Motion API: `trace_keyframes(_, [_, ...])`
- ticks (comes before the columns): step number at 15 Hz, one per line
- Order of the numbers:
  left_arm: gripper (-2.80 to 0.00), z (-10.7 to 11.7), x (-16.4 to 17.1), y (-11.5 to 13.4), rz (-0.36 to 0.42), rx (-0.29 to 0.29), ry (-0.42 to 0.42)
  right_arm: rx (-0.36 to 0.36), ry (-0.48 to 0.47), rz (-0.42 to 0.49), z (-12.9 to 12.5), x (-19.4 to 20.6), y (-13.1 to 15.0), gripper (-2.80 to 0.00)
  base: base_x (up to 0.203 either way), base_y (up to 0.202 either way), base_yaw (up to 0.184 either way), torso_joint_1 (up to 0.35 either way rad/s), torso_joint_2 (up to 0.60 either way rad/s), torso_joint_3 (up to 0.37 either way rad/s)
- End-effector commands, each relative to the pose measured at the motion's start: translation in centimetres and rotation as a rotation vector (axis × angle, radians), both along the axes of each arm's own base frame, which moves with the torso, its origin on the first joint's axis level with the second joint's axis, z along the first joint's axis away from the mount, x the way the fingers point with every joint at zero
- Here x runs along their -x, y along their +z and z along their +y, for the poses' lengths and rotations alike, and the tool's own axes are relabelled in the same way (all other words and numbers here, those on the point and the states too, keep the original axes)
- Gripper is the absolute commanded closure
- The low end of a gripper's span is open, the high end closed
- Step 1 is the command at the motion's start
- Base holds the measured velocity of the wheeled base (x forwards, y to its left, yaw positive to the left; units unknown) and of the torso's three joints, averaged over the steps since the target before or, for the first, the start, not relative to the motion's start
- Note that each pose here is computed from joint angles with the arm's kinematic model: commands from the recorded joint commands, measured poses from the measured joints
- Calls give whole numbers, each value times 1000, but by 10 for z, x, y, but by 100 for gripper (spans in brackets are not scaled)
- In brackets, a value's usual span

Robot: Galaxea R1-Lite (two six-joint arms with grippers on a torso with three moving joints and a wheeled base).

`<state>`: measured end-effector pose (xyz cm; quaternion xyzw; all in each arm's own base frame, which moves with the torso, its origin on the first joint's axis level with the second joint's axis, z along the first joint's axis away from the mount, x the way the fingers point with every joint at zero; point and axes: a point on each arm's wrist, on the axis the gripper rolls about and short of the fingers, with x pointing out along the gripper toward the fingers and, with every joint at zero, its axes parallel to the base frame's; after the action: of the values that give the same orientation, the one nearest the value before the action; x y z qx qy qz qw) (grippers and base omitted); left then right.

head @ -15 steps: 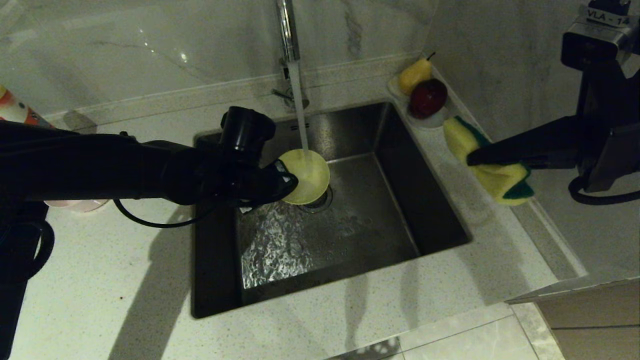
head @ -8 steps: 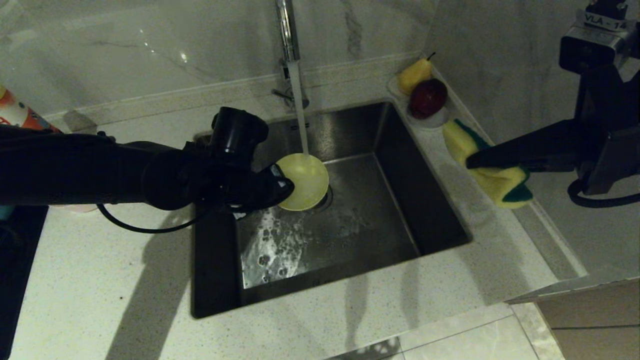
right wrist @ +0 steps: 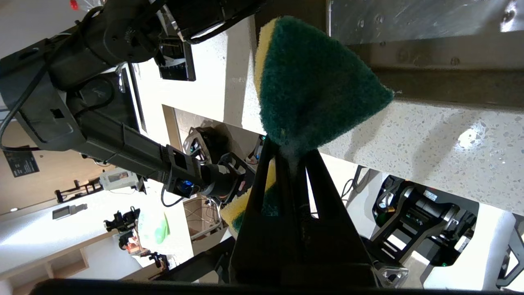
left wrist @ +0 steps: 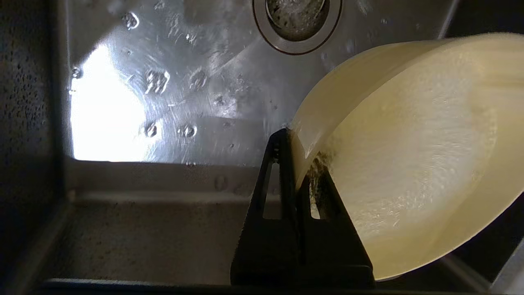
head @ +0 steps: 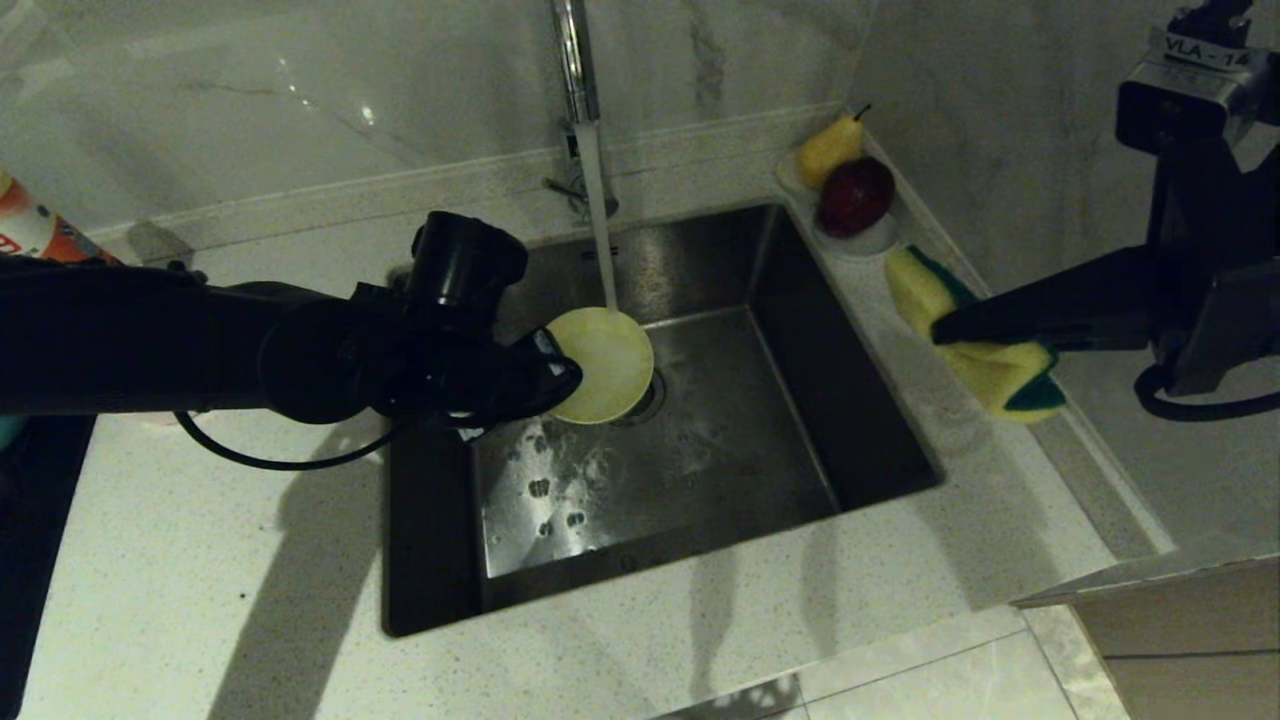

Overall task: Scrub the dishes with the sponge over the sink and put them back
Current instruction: Rinse the bowl

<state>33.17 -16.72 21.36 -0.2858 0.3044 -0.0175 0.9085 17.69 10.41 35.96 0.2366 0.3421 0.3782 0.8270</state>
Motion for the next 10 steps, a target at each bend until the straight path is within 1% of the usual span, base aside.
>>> trace_keyframes(1, [0, 1, 1, 0, 0, 3, 4, 0, 0, 8, 0, 0, -1, 0, 0, 0, 0, 0, 0, 0])
trace_keyframes(7, [0, 0, 0, 0, -14, -3, 11, 18, -3, 38, -3, 4, -11, 0, 0, 0, 0, 0, 0, 0])
trace_keyframes(8, [0, 2, 0, 2, -24, -14, 35, 20, -4, 42, -3, 4, -14, 0, 0, 0, 0, 0, 0, 0])
trace_keyframes(9, [0, 5, 1, 4, -48, -46, 90, 18, -7, 40, -4, 4, -16, 0, 0, 0, 0, 0, 0, 0])
trace_keyframes(10, [0, 7, -1, 8, -108, -69, 154, 15, -13, 34, -5, 3, -18, 0, 0, 0, 0, 0, 0, 0])
